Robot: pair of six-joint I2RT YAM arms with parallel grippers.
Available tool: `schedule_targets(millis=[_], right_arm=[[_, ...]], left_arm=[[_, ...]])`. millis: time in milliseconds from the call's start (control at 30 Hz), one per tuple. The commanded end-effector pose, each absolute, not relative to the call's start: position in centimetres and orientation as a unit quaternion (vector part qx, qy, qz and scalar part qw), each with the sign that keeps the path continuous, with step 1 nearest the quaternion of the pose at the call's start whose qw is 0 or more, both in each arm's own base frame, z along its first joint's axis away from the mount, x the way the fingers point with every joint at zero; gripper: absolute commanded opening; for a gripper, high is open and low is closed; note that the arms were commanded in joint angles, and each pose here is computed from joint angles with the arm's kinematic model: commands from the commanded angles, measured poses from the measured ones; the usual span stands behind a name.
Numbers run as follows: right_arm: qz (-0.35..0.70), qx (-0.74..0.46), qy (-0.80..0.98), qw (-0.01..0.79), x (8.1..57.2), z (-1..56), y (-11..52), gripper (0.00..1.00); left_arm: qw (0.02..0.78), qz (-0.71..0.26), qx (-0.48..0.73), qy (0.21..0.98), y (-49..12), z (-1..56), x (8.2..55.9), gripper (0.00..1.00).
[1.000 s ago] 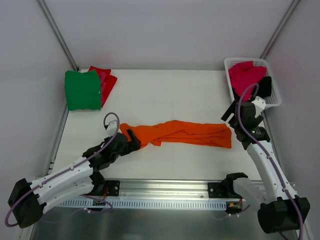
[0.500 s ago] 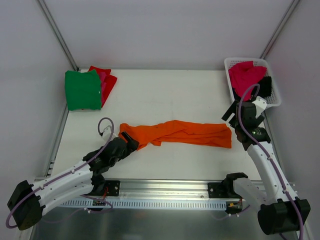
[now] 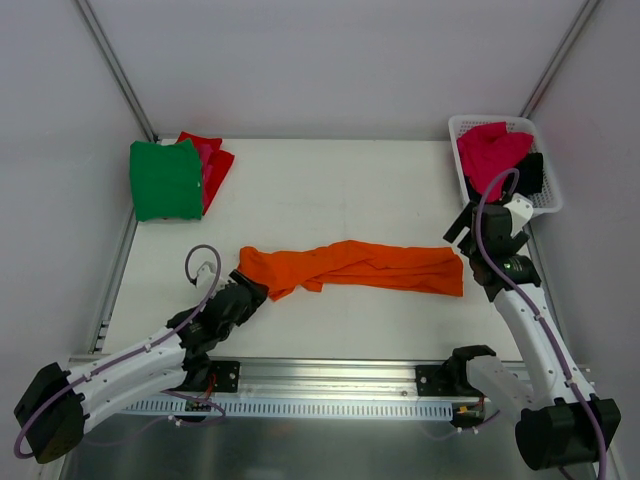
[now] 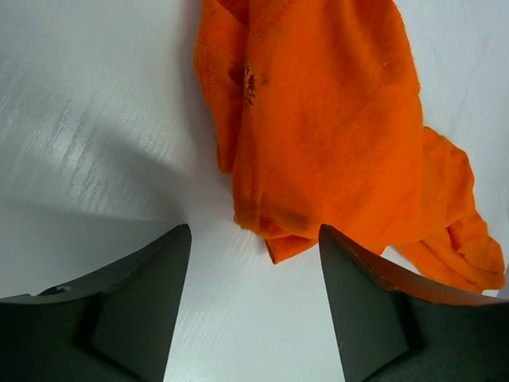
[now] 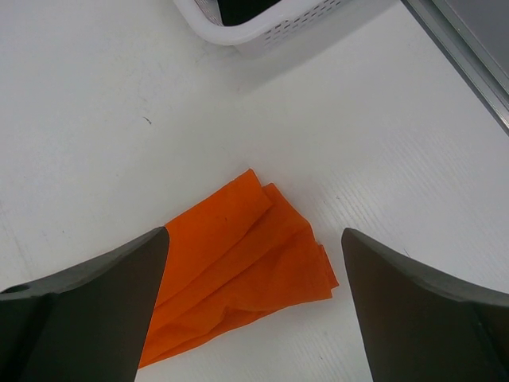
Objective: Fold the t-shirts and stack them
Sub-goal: Flatten the tshirt out
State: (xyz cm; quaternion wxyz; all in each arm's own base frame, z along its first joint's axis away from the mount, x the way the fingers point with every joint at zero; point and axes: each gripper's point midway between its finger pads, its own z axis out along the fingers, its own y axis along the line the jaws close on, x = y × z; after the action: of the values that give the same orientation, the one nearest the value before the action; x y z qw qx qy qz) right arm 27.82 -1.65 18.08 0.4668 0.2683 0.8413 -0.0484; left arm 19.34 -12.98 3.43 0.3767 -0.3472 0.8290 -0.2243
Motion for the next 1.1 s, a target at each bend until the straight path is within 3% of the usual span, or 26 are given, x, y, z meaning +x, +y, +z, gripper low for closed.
schedule_targets(millis=[0,233,533,700,767,1067], right_arm=[[-0.052,0.275,0.834,0.476,27.6,18.5,-2.1,0.95],[-0.051,0.276,0.831,0.480,27.4,18.6,-2.2,0.94],[-0.051,0.275,0.833,0.478,27.4,18.4,-2.1,0.95],[-0.052,0.274,0.834,0.476,27.3,18.2,-2.1,0.94],[-0.053,0.274,0.834,0.476,27.3,18.2,-2.2,0.94],[-0.061,0.272,0.833,0.477,27.2,18.3,-2.4,0.94]], left_arm=[[0.392,-0.235,-0.365,0.811,-12.8,3.4,19.8,0.65],[0.399,-0.247,-0.365,0.804,-13.1,3.0,20.2,0.47],[0.411,-0.268,-0.362,0.793,-13.6,2.3,20.8,0.35],[0.426,-0.286,-0.346,0.786,-14.5,3.7,21.5,0.07],[0.435,-0.293,-0.335,0.783,-14.9,4.8,21.9,0.02],[0.459,-0.355,-0.267,0.770,-17.8,13.4,22.6,0.00]])
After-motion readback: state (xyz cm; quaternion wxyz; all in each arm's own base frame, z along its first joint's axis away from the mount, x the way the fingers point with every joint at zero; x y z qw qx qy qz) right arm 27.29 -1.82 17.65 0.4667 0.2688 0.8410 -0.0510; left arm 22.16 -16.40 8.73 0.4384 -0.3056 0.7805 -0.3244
